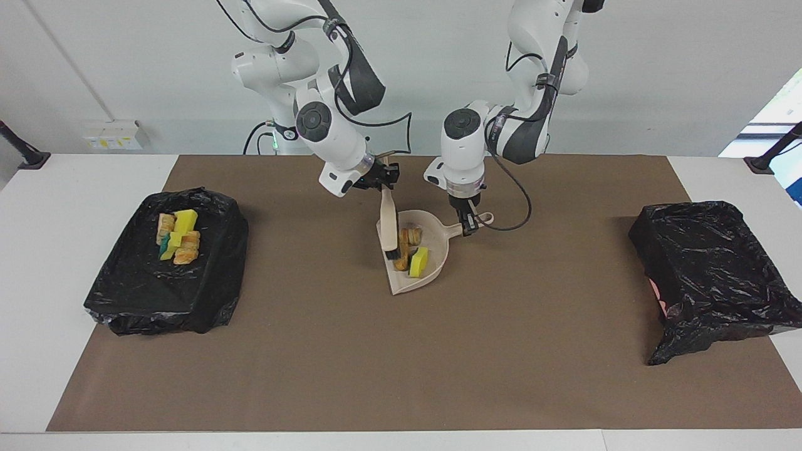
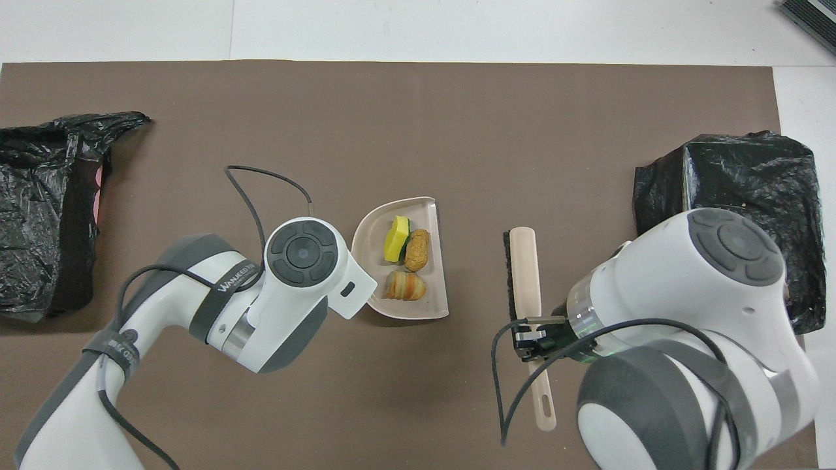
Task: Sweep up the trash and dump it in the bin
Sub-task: 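Tip the loaded dustpan into the black bin with the left gripper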
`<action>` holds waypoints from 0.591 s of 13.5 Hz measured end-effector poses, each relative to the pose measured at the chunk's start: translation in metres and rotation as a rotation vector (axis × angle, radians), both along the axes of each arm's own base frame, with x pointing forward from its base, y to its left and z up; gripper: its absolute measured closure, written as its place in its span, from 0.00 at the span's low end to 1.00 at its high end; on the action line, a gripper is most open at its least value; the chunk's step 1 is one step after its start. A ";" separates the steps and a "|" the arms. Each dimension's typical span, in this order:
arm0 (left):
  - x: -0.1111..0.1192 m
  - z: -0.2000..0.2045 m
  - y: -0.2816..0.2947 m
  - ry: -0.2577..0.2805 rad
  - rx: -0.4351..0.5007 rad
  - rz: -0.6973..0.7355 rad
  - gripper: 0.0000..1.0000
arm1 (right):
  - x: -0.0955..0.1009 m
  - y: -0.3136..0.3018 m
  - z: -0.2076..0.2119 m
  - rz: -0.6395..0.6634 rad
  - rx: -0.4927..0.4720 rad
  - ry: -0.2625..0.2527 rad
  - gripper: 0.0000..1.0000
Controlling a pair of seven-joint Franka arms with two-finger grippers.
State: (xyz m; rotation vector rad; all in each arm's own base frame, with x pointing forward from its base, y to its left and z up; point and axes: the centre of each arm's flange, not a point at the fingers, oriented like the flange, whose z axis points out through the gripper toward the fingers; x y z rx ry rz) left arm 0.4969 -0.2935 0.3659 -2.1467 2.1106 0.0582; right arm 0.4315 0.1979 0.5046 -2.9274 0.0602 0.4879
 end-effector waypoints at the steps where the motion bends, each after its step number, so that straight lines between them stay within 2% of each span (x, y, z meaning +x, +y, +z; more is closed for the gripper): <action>1: 0.007 0.008 0.012 -0.008 -0.004 -0.015 0.69 | -0.010 0.001 0.003 -0.016 -0.014 0.005 0.74; 4: 0.028 0.044 0.062 -0.047 -0.020 -0.020 0.69 | -0.046 0.025 -0.010 -0.006 -0.051 0.021 0.74; 6: 0.039 0.066 0.108 -0.056 -0.017 -0.008 0.69 | -0.065 0.058 -0.033 0.005 -0.063 -0.002 0.74; 8: 0.047 0.086 0.165 -0.025 -0.012 0.066 0.69 | -0.080 0.088 -0.057 0.019 -0.055 0.006 0.74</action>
